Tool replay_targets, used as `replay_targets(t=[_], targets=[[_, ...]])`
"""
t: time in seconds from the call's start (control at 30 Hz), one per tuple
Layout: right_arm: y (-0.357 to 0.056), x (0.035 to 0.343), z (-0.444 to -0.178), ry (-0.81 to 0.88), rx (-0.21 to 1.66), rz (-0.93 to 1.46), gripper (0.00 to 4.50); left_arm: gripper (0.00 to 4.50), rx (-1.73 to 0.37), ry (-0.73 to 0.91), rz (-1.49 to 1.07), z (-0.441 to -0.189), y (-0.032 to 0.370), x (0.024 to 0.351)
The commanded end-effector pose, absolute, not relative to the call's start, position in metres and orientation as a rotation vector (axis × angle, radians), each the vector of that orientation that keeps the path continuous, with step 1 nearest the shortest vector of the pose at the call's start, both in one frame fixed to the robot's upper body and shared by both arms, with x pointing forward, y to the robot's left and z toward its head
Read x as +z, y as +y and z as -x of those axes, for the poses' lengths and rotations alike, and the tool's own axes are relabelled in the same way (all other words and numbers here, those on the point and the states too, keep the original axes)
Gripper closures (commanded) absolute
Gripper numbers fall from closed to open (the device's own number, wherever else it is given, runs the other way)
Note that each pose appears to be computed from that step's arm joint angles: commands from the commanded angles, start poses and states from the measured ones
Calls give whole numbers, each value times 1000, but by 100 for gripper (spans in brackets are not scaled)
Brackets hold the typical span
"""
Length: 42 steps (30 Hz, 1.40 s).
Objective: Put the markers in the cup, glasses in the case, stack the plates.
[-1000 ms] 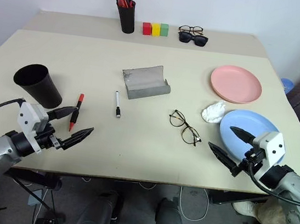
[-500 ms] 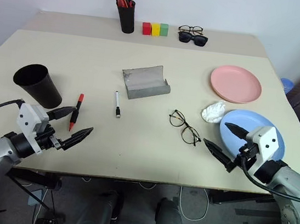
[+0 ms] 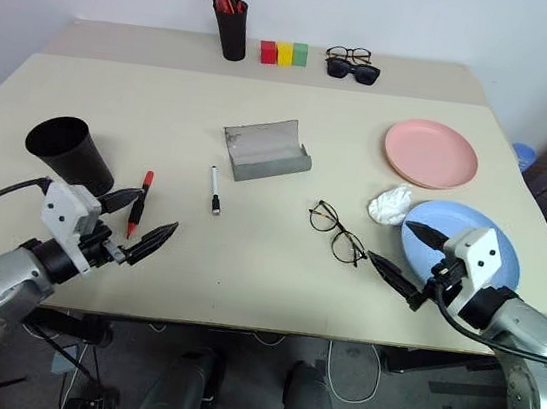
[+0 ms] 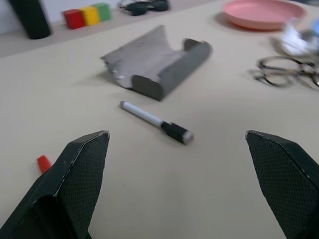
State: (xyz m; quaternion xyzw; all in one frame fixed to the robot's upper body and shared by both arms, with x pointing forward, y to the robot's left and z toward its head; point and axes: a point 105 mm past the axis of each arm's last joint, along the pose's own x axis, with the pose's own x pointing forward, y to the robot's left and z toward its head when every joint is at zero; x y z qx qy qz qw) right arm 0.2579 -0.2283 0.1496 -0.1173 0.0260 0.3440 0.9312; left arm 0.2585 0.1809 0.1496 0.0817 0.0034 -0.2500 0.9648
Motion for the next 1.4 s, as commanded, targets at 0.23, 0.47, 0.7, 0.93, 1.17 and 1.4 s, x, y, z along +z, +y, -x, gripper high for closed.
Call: replay_targets(t=[0.23, 0.47, 0.7, 0.93, 1.17, 1.4], targets=[[-227, 165, -268, -9, 728, 292, 6, 0, -181, 220, 46, -328, 144, 171], [-222, 178, -275, -40, 807, 304, 6, 0, -41, 488, 168, -370, 119, 164], [-213, 200, -271, -118, 920, 291, 6, 0, 27, 589, 169, -386, 111, 153], [-194, 205, -277, -151, 987, 298, 6, 0, 30, 628, 157, -401, 97, 145], [-180, 209, -282, -173, 1004, 299, 6, 0, 67, 713, 145, -410, 91, 132], [-180, 212, -284, -176, 989, 305, 0, 336, 112, 777, 98, -403, 105, 122]])
